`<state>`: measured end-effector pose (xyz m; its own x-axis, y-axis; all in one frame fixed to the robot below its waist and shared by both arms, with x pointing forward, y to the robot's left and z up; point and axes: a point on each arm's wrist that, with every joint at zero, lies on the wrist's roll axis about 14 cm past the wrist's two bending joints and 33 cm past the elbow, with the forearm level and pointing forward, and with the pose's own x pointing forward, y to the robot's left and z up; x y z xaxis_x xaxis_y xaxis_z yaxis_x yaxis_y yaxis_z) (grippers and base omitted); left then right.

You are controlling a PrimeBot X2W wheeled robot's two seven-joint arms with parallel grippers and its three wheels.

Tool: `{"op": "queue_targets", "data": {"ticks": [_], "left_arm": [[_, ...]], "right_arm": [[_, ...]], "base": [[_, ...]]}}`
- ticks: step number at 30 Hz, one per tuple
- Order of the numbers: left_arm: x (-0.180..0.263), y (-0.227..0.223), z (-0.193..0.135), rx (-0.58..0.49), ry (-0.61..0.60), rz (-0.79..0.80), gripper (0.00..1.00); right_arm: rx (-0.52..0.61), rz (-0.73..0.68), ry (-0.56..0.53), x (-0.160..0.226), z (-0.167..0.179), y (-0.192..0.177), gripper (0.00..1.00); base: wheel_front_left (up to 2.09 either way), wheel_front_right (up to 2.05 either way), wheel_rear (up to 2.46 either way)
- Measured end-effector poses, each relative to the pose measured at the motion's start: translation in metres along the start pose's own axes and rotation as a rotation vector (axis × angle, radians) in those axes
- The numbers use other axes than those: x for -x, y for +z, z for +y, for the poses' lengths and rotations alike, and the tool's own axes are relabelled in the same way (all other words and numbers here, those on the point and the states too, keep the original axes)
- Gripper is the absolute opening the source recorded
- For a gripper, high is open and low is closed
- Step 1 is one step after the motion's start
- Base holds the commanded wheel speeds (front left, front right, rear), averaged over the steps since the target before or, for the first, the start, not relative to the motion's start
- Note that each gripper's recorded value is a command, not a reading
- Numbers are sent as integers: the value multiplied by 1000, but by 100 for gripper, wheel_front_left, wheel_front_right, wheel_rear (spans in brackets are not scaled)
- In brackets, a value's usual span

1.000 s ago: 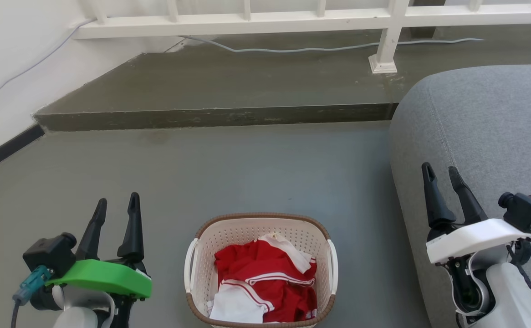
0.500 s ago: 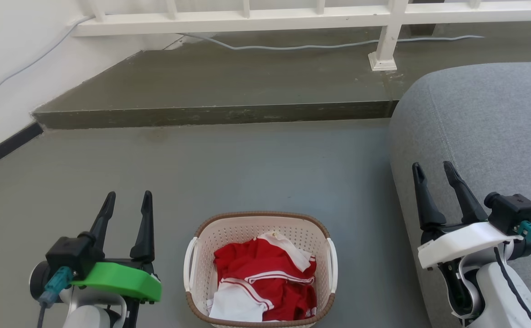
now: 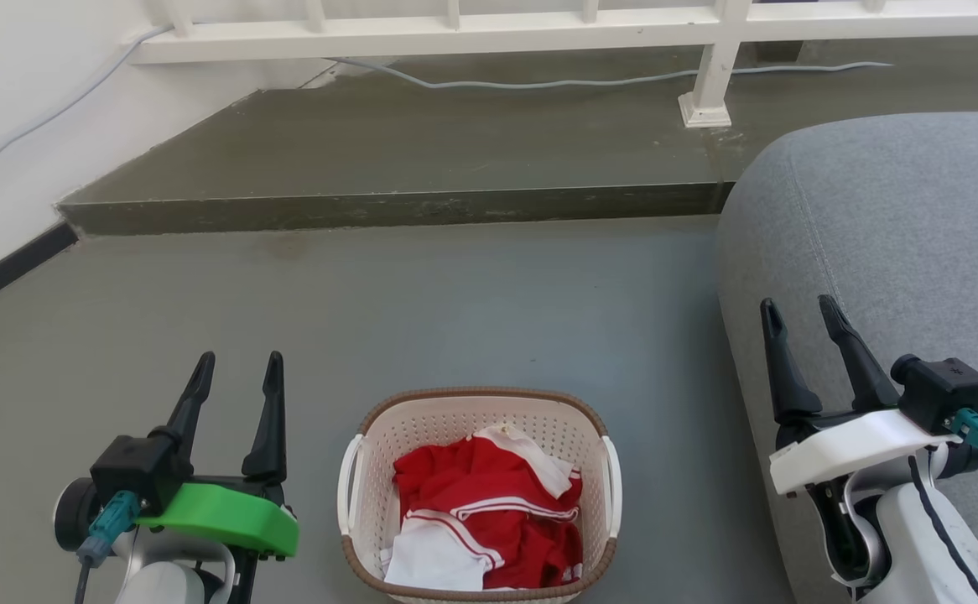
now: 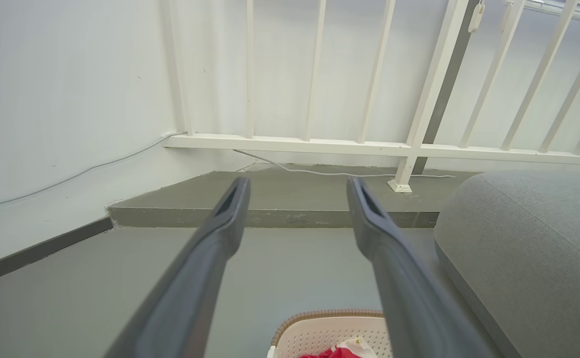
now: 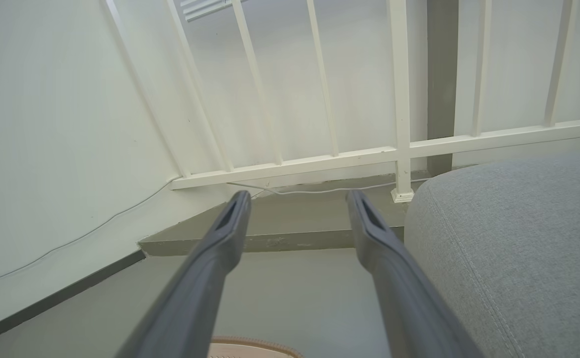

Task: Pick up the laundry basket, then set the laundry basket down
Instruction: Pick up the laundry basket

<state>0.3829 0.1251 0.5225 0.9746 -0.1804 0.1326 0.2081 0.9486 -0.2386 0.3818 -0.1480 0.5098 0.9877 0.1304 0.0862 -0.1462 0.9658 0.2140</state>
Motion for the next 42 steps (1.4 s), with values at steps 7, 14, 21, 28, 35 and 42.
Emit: {"op": "queue_targets", "data": {"ticks": [7,14,21,28,35,42], "left_arm": [[-2,-8,1,4,-1,21,100],[-10,-26,4,16,1,68,100],[-25,-53,9,32,5,135,100],[-41,-90,16,53,15,219,100],[-51,-138,22,90,28,334,100],[-61,-177,26,97,25,422,100]], "right_arm": [[3,21,-15,-1,-5,-7,100],[1,83,-38,-3,-14,-29,100],[16,197,-51,-3,-22,-67,100],[15,320,-57,-6,-27,-109,100],[6,412,-65,-14,-35,-145,100],[-3,492,-59,-23,-38,-177,100]], "base": [[0,0,0],[0,0,0],[0,0,0],[0,0,0],[0,0,0],[0,0,0]]}}
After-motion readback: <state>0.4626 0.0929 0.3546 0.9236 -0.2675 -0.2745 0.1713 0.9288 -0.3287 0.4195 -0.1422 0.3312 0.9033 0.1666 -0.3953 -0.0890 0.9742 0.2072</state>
